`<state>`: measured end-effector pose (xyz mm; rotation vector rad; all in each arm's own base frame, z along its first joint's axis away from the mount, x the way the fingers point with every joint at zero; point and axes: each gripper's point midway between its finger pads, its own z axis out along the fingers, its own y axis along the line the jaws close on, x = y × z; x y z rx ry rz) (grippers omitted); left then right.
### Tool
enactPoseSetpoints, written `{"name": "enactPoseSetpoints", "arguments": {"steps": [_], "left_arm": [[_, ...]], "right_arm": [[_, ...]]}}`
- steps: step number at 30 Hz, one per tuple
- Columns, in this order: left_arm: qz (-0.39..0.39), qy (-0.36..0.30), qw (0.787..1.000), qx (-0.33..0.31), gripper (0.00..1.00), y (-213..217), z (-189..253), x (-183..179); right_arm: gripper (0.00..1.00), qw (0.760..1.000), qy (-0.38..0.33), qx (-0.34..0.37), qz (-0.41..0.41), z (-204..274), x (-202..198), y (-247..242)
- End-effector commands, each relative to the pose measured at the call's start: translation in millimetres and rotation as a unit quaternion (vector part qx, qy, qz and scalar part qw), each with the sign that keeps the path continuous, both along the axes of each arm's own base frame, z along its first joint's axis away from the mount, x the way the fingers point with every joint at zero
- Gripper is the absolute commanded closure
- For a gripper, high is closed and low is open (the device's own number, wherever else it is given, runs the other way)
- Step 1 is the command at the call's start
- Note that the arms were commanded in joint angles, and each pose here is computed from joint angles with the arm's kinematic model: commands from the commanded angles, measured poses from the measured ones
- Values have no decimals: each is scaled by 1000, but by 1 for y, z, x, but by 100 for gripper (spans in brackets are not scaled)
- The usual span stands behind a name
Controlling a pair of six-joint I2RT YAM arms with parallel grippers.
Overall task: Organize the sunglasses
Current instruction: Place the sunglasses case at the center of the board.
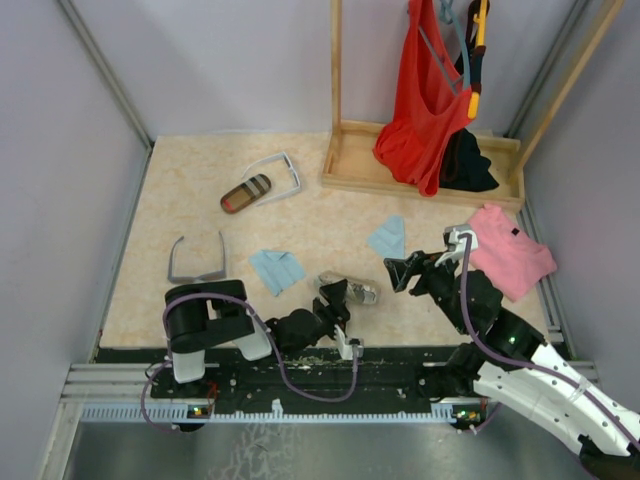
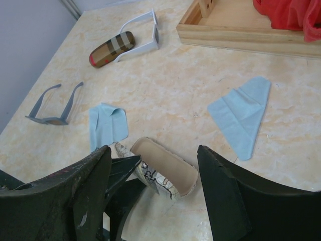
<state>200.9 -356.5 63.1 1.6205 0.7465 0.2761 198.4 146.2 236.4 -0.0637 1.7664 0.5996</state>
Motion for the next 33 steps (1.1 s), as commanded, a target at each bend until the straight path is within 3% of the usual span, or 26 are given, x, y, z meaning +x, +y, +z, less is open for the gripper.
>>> {"name": "enactPoseSetpoints", "arguments": {"steps": [1,4,5,6,14,24,33], "left_arm": [[0,1,1000,-4,49,2,0,-5],[4,0,1000,-5,42,3,0,-6],[4,0,1000,-7,31,2,0,-7],[4,0,1000,-8,26,2,0,-8],[10,-2,1000,-19,9,3,4,-13],[15,1,998,-58,0,1,22,-33],[22,42,995,-89,2,7,26,-67]], "right_arm": [[30,1000,-14,19,2,13,0,1],[30,1000,-14,17,2,14,0,1],[30,1000,-14,17,2,14,0,1],[30,1000,-15,17,2,14,0,1],[30,1000,-14,12,5,13,-1,1],[30,1000,-5,-16,17,10,-3,2],[30,997,15,-66,28,1,-4,2]]}}
